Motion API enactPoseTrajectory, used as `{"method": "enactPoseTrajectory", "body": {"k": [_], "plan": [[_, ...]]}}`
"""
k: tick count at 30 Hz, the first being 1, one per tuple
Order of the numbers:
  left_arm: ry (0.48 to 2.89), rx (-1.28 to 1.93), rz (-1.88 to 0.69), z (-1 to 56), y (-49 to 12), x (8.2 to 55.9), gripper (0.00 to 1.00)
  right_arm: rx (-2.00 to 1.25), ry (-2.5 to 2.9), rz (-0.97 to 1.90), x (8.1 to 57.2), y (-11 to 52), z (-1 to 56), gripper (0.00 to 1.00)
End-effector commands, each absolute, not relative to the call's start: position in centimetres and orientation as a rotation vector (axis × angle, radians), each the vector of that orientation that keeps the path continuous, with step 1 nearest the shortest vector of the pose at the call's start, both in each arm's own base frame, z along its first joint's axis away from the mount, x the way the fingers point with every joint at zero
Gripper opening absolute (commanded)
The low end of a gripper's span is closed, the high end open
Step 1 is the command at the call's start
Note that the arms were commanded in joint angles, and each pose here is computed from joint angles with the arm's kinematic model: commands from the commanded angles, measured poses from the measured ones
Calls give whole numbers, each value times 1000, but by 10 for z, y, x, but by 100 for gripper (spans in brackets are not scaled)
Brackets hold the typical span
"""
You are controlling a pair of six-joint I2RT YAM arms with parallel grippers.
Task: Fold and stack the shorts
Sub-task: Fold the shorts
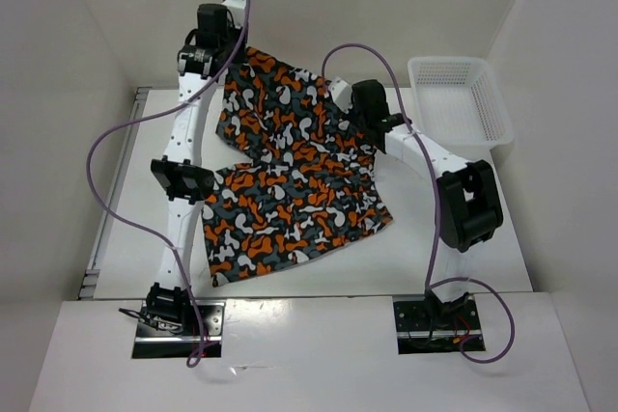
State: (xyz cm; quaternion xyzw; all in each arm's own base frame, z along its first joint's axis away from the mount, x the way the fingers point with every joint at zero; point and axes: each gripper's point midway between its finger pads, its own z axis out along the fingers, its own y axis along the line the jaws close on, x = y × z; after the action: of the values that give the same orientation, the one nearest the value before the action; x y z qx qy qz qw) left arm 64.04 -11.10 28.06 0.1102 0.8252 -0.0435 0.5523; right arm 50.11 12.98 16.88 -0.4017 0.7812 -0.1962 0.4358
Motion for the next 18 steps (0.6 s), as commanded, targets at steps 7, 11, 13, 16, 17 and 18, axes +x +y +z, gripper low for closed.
{"method": "enactPoseTrajectory", "body": {"k": [7,11,13,16,17,18], "plan": [[2162,351,-211,329,-112,516,0,-1013,1814,-490,464,121,233,0],[2154,324,-175,358,-98,489,0,-1064,1823,-432,438,120,230,0],[2232,330,-177,343,-96,479,0,-1111,1837,-410,425,118,224,0],[2363,380,-231,301,-108,449,0,-1185,1846,-336,403,121,219,0],[2287,386,-225,325,-106,422,0,-1206,1849,-307,394,122,217,0],[2272,392,-200,317,-107,410,0,-1245,1859,-284,386,123,209,0]]}}
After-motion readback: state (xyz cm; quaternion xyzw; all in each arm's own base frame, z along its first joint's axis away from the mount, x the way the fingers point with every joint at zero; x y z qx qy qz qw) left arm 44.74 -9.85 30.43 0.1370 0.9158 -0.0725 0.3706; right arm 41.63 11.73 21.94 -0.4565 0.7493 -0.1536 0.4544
